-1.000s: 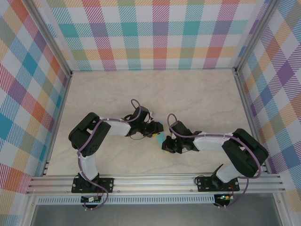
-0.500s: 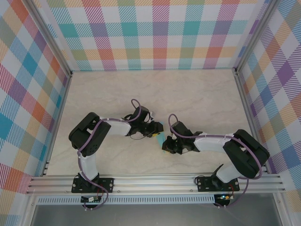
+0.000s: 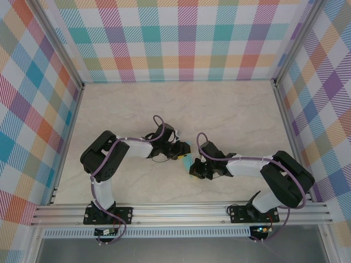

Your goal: Fold a paper plane with a square sheet of paper (pick it up from the middle)

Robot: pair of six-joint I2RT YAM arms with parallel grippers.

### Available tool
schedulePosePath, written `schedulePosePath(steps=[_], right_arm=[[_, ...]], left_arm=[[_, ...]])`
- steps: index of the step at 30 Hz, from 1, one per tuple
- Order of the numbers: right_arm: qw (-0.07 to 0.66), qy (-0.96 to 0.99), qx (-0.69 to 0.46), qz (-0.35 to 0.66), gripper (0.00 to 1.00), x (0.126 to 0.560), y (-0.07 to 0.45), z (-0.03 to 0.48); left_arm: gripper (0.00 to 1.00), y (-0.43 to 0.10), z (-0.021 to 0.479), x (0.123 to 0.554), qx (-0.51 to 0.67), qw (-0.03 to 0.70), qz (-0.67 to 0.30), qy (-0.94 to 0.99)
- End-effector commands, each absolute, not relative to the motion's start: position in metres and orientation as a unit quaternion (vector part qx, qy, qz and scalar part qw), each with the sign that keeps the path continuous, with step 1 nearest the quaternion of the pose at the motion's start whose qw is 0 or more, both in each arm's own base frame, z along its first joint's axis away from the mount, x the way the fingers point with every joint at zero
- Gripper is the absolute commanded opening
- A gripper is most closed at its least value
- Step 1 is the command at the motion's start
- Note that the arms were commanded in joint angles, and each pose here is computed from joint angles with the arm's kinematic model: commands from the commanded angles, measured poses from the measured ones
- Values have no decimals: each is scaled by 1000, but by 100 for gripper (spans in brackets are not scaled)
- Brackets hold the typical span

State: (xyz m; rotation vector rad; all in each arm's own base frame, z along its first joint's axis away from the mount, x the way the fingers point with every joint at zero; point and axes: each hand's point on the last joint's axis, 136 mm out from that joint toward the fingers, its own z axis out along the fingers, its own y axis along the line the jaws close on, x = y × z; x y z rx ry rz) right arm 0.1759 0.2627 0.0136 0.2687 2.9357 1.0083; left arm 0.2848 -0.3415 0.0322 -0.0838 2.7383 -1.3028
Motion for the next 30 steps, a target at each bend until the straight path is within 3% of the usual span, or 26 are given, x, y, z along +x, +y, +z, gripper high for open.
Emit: schedulePosePath(steps=[1,11,19,30], right_arm=[[-49,956,110,267,11,144,237,-14],[-54,957,124,256,7,137,228,-16],[-63,960,141,234,11,133,219,-19],[-68,970,111,205,9,131,214,-13]], left_arm=[[39,-321,-17,257,-46,1,-357,933],[39,-322,-17,258,-46,2,-358,933],[39,-320,-20,257,-46,0,-354,934],[39,-321,-20,257,-46,-1,-357,933]])
